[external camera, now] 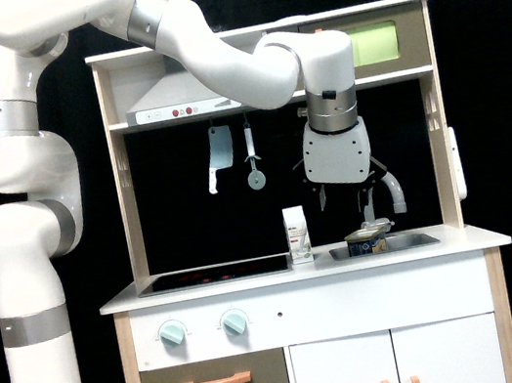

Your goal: Put the canned spam into the sink

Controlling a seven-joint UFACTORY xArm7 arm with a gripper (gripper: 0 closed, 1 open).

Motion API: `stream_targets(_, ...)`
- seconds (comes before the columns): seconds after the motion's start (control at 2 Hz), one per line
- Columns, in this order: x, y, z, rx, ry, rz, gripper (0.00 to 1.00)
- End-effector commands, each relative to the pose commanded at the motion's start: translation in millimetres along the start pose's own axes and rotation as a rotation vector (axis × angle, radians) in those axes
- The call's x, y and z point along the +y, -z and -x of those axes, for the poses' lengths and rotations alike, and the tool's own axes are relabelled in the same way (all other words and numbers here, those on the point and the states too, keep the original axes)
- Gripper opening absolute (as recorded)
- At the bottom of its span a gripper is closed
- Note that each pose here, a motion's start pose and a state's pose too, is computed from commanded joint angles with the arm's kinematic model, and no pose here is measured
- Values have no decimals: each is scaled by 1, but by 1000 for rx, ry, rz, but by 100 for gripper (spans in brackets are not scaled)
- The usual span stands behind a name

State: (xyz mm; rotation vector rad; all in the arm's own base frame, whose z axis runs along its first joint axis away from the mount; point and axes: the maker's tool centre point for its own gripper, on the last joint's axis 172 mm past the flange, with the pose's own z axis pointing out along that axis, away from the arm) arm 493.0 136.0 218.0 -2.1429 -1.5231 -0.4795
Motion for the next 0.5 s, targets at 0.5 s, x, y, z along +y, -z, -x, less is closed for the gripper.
stream_targets(0.5, 2, 31, 16, 0, 0, 0, 100)
